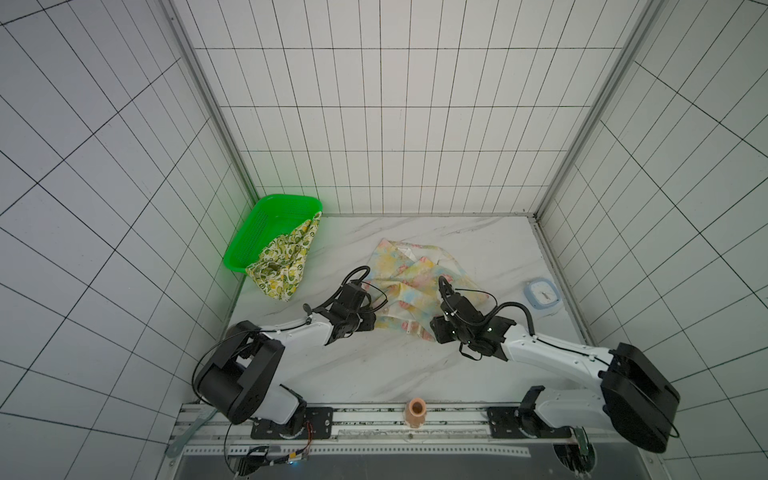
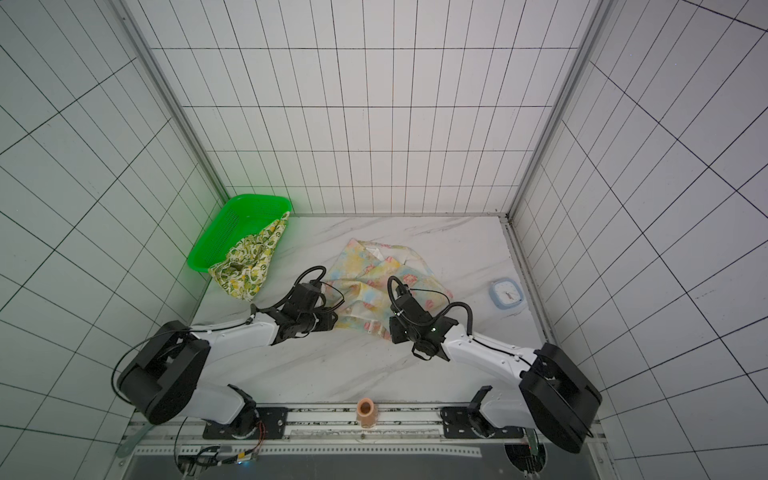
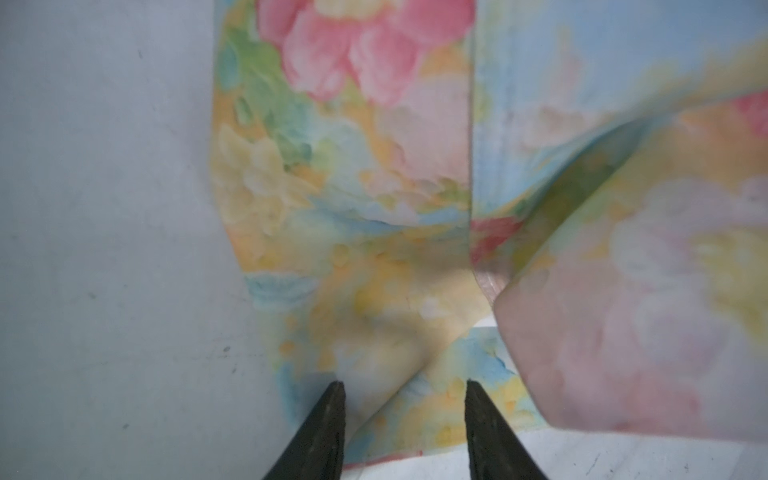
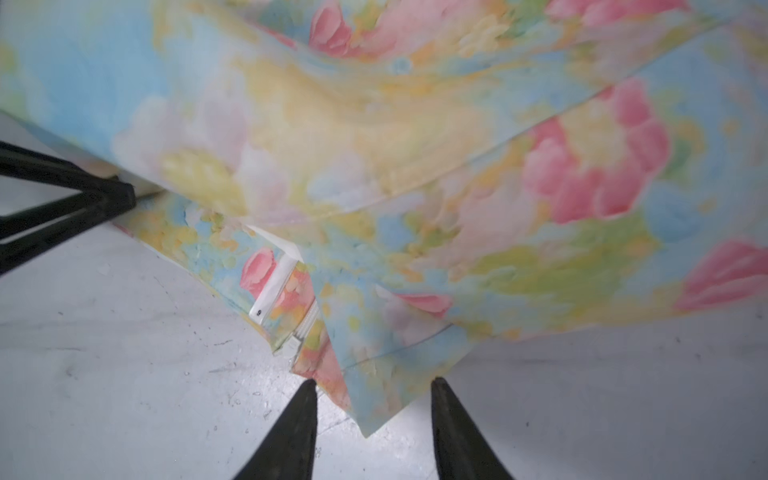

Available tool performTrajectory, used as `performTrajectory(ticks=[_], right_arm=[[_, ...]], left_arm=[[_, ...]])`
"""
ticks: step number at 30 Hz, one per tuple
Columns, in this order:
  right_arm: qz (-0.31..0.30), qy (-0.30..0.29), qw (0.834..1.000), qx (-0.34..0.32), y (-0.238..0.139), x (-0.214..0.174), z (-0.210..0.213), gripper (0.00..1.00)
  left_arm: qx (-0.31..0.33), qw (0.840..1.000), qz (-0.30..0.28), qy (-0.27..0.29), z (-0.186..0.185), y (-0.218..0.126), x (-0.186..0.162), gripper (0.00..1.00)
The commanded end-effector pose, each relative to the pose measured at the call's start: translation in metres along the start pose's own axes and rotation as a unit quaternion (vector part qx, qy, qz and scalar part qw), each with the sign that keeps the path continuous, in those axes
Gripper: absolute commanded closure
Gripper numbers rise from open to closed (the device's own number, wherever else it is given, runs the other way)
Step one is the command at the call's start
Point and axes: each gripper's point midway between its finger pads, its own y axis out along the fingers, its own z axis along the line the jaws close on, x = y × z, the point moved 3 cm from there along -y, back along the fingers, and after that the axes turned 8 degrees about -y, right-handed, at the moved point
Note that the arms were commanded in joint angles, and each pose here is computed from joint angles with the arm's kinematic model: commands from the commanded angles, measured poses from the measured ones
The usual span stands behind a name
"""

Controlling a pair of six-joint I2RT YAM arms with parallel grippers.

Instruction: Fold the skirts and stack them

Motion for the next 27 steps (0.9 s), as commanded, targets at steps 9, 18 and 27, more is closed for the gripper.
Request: performTrajectory(ticks=[9,18,27], right_arm=[[-0.049,-0.077,0.995,0.036,0.020,0.058,0.049,0.54],[-0.045,-0.125,0.991,-0.003,0.056,0.076,0.054,0.47],[-0.048,-0.141,0.986,-0.077,0.069,0.083,0.039,0.49]], left_arm=[[0.009,1.000,0.020,-0.004,0.009,0.002,-0.016,0.53],[0.006,0.999,0.030,-0.011,0.010,0.006,-0.019,0.53],[0.005,0.999,0.031,-0.010,0.009,0.003,-0.020,0.54]])
